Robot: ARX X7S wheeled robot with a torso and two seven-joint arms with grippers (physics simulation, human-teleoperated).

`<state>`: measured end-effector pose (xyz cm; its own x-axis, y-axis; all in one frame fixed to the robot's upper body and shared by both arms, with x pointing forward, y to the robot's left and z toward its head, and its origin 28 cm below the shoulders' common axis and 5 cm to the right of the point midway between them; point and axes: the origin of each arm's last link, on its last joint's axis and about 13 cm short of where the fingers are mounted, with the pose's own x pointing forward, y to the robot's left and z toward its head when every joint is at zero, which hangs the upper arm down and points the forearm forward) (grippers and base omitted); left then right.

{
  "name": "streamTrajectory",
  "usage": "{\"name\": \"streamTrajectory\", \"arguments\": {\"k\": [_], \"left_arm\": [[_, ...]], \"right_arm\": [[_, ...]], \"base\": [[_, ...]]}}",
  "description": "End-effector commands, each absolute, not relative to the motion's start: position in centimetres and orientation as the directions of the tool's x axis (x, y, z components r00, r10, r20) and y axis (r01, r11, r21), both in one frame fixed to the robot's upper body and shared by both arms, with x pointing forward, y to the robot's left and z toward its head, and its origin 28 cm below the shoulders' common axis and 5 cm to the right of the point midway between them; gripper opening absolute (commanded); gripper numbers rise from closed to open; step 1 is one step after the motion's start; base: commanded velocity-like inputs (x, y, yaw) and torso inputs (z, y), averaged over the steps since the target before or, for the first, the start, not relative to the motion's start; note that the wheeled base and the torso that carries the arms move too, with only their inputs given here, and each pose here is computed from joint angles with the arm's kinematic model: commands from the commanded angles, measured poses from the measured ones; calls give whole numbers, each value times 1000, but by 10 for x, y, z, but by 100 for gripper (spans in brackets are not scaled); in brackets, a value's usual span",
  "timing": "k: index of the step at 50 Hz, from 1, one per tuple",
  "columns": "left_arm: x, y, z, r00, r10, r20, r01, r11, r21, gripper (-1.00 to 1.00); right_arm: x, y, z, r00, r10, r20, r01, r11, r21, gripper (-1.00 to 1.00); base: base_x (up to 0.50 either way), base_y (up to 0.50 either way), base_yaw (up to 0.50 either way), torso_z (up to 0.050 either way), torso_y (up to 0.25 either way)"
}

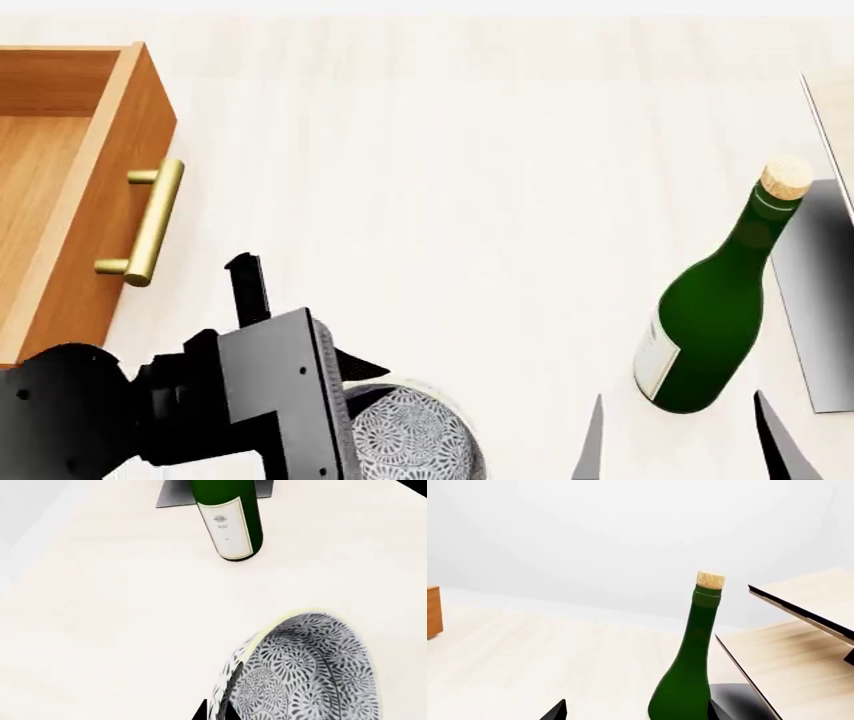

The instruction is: Put the bowl on top of the cabinet.

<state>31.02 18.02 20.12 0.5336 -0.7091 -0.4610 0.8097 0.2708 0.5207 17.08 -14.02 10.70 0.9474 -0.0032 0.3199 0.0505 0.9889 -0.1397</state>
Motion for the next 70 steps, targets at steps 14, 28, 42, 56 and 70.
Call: {"name": "streamTrajectory", "arguments": {"k": [14,28,42,56,70], "left_arm": [[307,193,286,692,-707,-145,596,447,668,-100],[332,206,337,857,-504,109,356,733,580,-100],[356,235,376,929,-247,277,147,930,336,-100],[370,275,406,938,46,342,-78,994,81,-100],[376,314,416,917,222,331,-201,975,-95,-100]], "right_arm": [[170,-140,111,946,2,325,47,989,-143,100],[170,-139,112,945,5,327,46,988,-145,100],[170,-139,111,946,4,325,46,988,-147,100],[169,-139,112,946,7,325,44,988,-149,100],[169,-139,111,946,8,323,44,987,-154,100]], "base": [[0,0,0,0,0],[0,0,0,-1,6],[0,0,0,-22,244],[0,0,0,-23,250],[0,0,0,-17,210]]}}
